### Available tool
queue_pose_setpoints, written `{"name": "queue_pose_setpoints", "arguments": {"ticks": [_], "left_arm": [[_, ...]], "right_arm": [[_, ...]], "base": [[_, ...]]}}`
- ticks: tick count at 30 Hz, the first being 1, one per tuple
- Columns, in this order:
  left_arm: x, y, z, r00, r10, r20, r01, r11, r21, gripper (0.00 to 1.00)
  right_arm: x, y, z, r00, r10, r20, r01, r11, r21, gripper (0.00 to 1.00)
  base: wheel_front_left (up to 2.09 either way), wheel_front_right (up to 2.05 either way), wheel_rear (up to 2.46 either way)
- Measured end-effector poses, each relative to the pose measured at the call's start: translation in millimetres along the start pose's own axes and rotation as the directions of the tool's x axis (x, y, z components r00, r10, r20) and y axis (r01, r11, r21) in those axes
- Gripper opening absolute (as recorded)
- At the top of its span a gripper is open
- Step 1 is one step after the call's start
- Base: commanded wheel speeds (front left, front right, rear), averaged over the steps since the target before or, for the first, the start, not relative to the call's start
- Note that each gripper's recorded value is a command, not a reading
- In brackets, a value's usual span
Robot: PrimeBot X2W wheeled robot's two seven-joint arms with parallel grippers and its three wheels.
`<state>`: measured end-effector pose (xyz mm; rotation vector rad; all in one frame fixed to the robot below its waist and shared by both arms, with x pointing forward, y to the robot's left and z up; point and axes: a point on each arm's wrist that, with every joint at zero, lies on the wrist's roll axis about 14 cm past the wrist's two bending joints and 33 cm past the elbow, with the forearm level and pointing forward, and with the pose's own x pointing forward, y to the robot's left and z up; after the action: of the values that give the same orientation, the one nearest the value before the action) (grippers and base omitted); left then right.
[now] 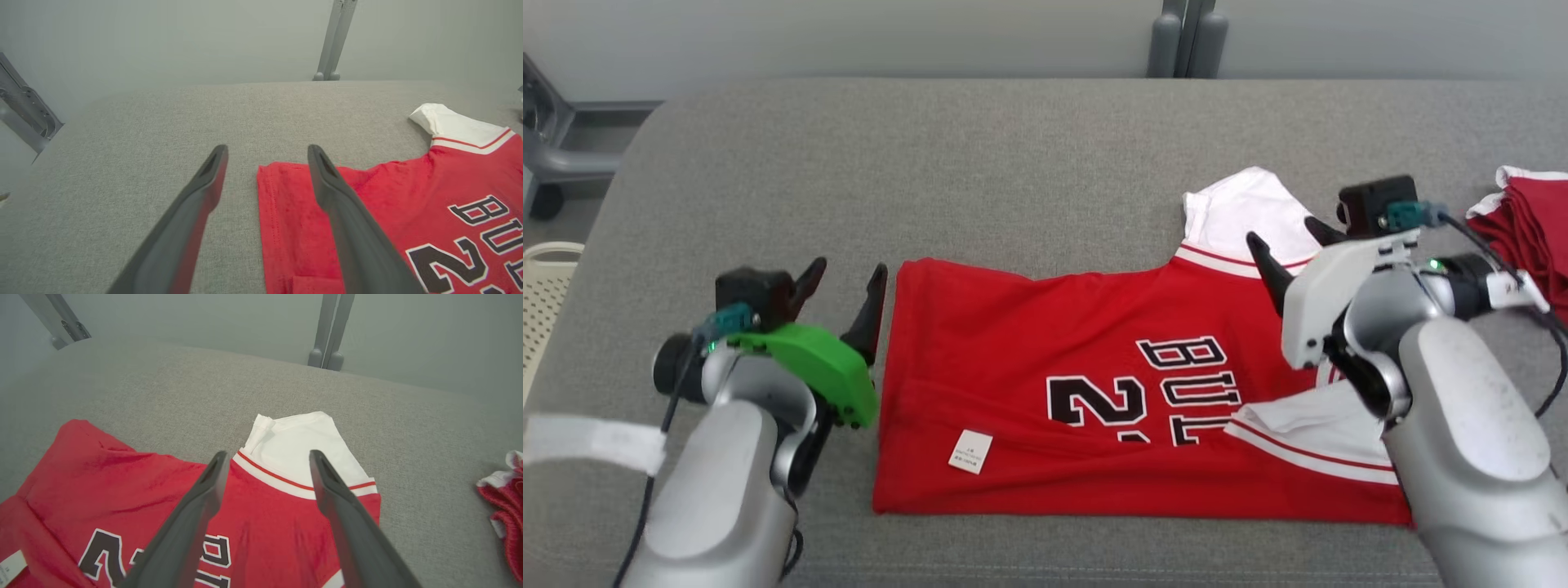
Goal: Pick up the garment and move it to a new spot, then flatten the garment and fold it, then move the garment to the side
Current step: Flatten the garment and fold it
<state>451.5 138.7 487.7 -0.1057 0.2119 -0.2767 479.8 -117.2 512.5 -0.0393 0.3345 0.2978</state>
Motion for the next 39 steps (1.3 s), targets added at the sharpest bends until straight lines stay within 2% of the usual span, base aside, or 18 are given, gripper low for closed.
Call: {"name": "queue_pose_setpoints", "arguments": {"ticks": [7, 10, 15, 22, 31, 39], "left_arm": [[57, 14, -4, 0.982, -0.012, -0.189, 0.028, 0.996, 0.083, 1.00], [71, 21, -20, 0.958, -0.002, -0.288, 0.033, 0.994, 0.103, 1.00], [81, 22, -51, 0.908, -0.014, -0.419, 0.057, 0.994, 0.090, 1.00], [79, 35, -69, 0.872, 0.006, -0.489, 0.041, 0.995, 0.086, 1.00], [90, 28, -75, 0.865, -0.016, -0.502, 0.051, 0.997, 0.056, 1.00], [93, 24, -92, 0.833, -0.020, -0.553, 0.056, 0.997, 0.049, 1.00]], "right_arm": [[40, -33, 6, 0.984, -0.021, -0.179, -0.009, 0.986, -0.167, 1.00], [54, -45, 2, 0.974, -0.036, -0.222, -0.010, 0.979, -0.205, 1.00], [74, -61, -4, 0.967, -0.051, -0.250, -0.002, 0.978, -0.210, 1.00], [92, -68, -8, 0.964, -0.054, -0.261, -0.002, 0.978, -0.211, 1.00], [102, -80, -7, 0.964, -0.080, -0.254, 0.024, 0.976, -0.217, 1.00], [107, -87, -13, 0.960, -0.095, -0.262, 0.037, 0.975, -0.220, 1.00]], "base": [[0.00, 0.00, 0.00], [0.00, 0.00, 0.00], [0.00, 0.00, 0.00], [0.00, 0.00, 0.00], [0.00, 0.00, 0.00], [0.00, 0.00, 0.00]]}}
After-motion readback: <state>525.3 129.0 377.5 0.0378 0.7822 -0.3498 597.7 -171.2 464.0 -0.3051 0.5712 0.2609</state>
